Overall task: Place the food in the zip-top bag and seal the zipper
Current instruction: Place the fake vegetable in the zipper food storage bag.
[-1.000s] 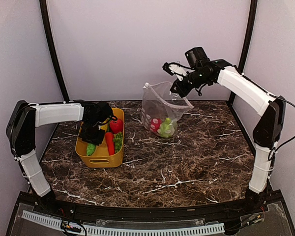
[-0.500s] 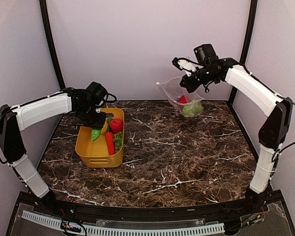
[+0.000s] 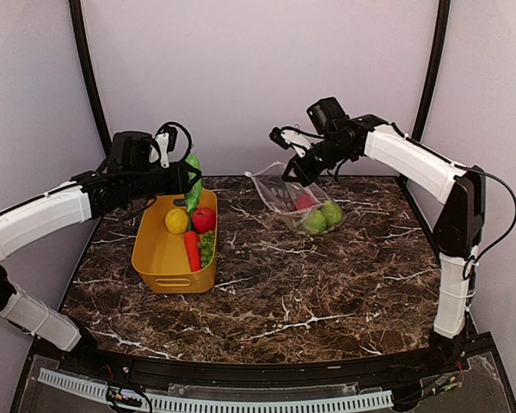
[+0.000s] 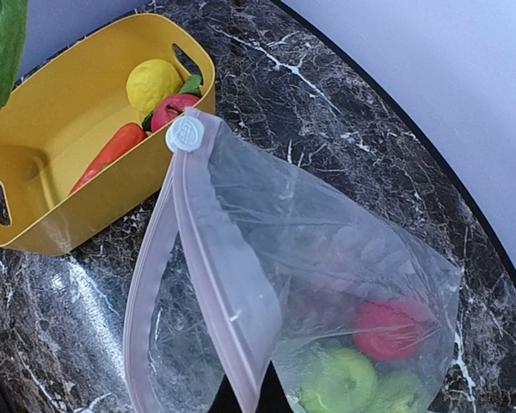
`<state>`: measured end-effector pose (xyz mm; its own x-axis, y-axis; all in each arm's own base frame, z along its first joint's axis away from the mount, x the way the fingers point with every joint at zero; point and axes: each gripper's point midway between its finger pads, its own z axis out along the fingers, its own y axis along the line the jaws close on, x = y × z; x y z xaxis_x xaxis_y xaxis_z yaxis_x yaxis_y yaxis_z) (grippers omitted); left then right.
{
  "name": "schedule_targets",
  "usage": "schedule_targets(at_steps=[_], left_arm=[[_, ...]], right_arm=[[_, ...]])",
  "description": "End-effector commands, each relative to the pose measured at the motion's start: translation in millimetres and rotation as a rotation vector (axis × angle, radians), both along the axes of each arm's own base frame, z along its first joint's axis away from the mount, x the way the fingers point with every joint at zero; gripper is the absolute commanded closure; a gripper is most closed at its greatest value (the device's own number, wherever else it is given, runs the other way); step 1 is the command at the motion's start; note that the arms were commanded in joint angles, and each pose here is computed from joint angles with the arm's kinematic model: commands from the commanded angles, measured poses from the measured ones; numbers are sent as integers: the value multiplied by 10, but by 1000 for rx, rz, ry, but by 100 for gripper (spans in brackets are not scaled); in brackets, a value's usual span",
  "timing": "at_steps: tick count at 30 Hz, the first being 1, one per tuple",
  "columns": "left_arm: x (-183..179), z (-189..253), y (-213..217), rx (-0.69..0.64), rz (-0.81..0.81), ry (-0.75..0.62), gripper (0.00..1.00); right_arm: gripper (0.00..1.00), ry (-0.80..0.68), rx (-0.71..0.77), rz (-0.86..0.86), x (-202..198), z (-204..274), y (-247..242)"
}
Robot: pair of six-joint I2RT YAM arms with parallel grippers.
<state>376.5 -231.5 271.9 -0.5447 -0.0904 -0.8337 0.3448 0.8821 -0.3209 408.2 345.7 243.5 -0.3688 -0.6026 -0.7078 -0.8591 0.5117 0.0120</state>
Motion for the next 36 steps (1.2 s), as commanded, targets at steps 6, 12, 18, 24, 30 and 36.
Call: schedule_targets(at_steps=[6, 12, 18, 24, 30, 36], left_arm=[[-166, 1100, -654, -401, -159, -492, 94], [-162, 1141, -1131, -512, -245, -558, 94], [-157, 1042, -1504, -574, -319, -612, 96], [-63, 902, -1646, -585, -317, -646, 98], [52, 749, -1683, -562, -270, -680, 97], [58, 674, -1688, -498, -209, -787, 94]], right_arm=[[100, 8, 53, 36, -106, 168, 178], [100, 2, 48, 21, -122, 208, 135], [100, 11, 58, 25, -165, 265, 131], [100, 49, 102, 40, -254, 401, 160], [100, 41, 125, 37, -303, 559, 139], [100, 37, 139, 34, -354, 647, 105]])
